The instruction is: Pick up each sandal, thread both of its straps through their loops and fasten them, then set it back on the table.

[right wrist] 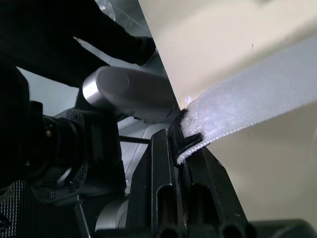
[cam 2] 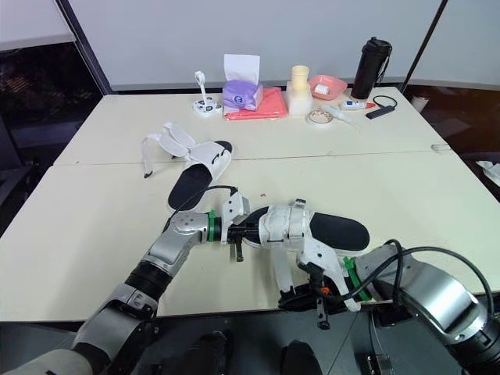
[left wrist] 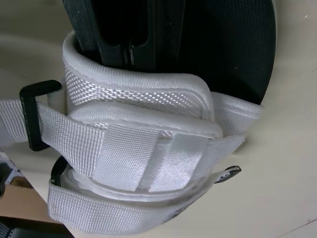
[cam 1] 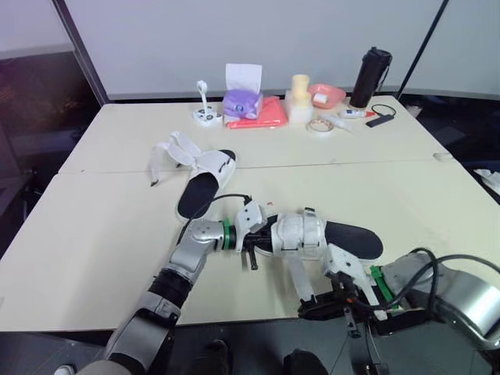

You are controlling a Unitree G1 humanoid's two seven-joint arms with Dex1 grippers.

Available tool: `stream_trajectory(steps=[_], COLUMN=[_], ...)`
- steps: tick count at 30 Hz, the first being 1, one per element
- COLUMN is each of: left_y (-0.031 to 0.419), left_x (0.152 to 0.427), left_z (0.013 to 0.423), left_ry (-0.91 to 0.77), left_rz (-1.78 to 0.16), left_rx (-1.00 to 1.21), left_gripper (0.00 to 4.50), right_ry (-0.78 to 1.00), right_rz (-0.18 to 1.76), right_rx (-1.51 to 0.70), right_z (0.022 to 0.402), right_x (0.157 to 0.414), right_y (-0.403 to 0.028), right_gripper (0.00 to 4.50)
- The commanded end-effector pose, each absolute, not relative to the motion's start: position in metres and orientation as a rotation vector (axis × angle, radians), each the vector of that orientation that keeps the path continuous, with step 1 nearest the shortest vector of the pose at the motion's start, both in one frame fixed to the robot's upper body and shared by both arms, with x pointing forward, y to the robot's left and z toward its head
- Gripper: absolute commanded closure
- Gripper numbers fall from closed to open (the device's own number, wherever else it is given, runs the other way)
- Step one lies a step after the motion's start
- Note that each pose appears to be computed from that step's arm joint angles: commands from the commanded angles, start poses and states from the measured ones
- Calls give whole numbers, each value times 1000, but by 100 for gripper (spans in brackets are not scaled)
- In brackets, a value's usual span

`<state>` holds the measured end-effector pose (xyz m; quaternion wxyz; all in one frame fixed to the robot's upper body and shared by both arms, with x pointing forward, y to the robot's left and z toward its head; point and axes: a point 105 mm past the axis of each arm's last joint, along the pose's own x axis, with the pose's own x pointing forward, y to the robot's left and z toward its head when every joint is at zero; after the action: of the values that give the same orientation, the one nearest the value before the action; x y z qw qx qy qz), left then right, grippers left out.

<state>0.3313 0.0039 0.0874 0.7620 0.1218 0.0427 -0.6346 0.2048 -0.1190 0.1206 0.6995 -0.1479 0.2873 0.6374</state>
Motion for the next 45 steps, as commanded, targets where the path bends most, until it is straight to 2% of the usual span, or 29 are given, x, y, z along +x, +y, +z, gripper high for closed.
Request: stream_trajectory(steps=[1,6,10,15,24,35,45], left_y=[12,14,15,18,19,17,17], left_x=[327,323,322,324,325,325,326], left_z=[56,46,44,45,46,46,46], left_ry=[218,240,246,242,233,231,231], left_rz=[-1375,-1390,-1388,-1372,-1358,-1361,-1356], left_rx=[343,401,405,403,395,391,387], left_gripper=[450,450,450,450,450,450,450], right_ry=[500,400,341,350,338,267,332], right_rz=[1458,1389,1240,1198,1154,1226,1149], right_rx=[-363,-347,-331,-349,-346,-341,-414], right_z=[161,190,199,186,173,199,167], right_x=[217,254,304,326,344,333,351], right_y=[-113,-111,-117,-117,-118,-104,-114], right_gripper=[447,447,447,447,447,447,447])
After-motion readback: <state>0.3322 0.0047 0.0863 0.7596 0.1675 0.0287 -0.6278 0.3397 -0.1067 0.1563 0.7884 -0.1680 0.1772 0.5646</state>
